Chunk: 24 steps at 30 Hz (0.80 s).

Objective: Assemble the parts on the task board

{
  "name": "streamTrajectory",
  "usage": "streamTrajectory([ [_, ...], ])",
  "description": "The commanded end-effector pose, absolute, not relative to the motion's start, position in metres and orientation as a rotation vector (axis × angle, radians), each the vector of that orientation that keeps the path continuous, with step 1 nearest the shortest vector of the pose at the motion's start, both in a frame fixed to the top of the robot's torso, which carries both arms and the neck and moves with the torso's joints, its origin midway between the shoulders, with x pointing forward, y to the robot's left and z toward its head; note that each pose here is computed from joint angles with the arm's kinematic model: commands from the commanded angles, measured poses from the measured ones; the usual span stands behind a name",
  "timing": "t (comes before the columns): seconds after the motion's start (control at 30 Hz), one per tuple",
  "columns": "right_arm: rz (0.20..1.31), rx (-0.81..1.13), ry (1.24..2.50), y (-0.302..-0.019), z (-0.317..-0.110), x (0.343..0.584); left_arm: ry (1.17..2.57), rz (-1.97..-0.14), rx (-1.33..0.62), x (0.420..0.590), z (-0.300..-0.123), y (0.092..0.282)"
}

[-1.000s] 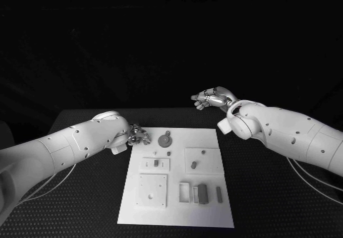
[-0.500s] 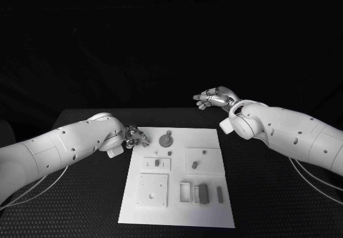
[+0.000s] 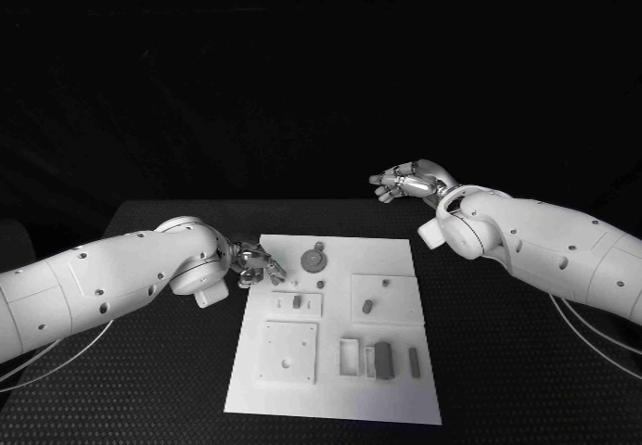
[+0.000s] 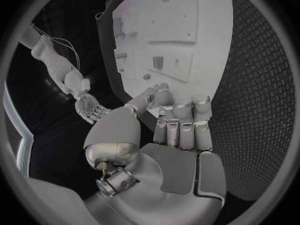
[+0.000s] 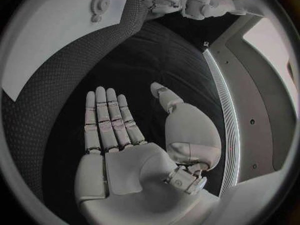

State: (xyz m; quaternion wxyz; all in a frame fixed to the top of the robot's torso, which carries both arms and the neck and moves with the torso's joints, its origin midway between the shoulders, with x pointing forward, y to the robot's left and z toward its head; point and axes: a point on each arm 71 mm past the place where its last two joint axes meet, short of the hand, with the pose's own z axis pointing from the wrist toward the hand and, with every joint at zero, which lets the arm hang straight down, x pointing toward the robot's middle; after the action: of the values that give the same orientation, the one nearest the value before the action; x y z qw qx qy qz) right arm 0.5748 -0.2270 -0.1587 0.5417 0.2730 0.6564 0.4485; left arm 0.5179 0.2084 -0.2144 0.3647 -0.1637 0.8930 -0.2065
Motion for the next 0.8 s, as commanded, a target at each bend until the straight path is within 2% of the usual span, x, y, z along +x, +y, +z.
streamTrajectory([
  [0.03, 1.076, 0.636, 1.566, -0.227, -0.159, 0.575, 2.273, -0.482, -0.368, 0.515, -0.212, 0.207],
  [0.4, 1.077, 0.636, 1.567, -0.227, -0.159, 0.575, 2.256, -0.381, -0.195, 0.502, -0.219, 0.201],
  [0.8, 1.078, 0.635, 1.567, -0.227, -0.159, 0.575, 2.261, -0.316, -0.146, 0.495, -0.229, 0.197],
])
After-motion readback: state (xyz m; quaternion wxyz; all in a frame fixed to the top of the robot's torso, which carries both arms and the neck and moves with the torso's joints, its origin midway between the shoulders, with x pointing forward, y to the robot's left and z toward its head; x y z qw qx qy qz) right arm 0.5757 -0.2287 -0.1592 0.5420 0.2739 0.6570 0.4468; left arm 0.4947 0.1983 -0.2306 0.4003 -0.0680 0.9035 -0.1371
